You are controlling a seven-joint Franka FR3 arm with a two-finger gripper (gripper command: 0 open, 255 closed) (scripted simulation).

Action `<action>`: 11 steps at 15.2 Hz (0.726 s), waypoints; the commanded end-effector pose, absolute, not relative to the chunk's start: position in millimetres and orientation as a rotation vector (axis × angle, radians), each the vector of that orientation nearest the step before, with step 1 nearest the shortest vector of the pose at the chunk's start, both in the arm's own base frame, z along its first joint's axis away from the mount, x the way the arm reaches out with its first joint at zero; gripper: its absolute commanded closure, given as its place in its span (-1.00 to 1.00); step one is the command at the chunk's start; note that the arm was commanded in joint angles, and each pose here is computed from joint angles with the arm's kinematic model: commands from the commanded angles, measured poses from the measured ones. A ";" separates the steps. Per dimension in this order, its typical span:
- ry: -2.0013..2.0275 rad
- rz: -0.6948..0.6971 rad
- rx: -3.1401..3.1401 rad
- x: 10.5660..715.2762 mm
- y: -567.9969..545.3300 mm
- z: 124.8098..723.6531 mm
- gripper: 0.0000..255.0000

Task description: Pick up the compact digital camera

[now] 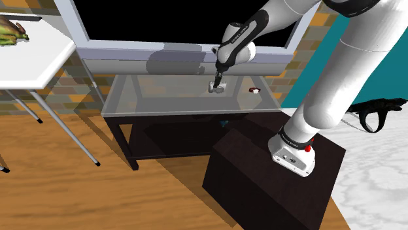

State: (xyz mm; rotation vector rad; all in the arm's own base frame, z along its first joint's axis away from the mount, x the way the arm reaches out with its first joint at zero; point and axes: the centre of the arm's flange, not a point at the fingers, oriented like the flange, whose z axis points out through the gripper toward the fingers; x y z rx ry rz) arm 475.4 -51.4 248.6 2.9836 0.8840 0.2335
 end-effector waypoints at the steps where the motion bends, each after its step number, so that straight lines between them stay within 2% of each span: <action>1: 0.886 0.234 2.982 476.0 -50.4 237.9 -1.00; 5: 0.886 0.234 2.982 475.9 -50.4 224.3 -1.00; 6: 0.886 0.234 2.982 475.6 -50.1 224.1 1.00; 11: 0.886 0.234 2.982 475.3 -50.2 223.7 1.00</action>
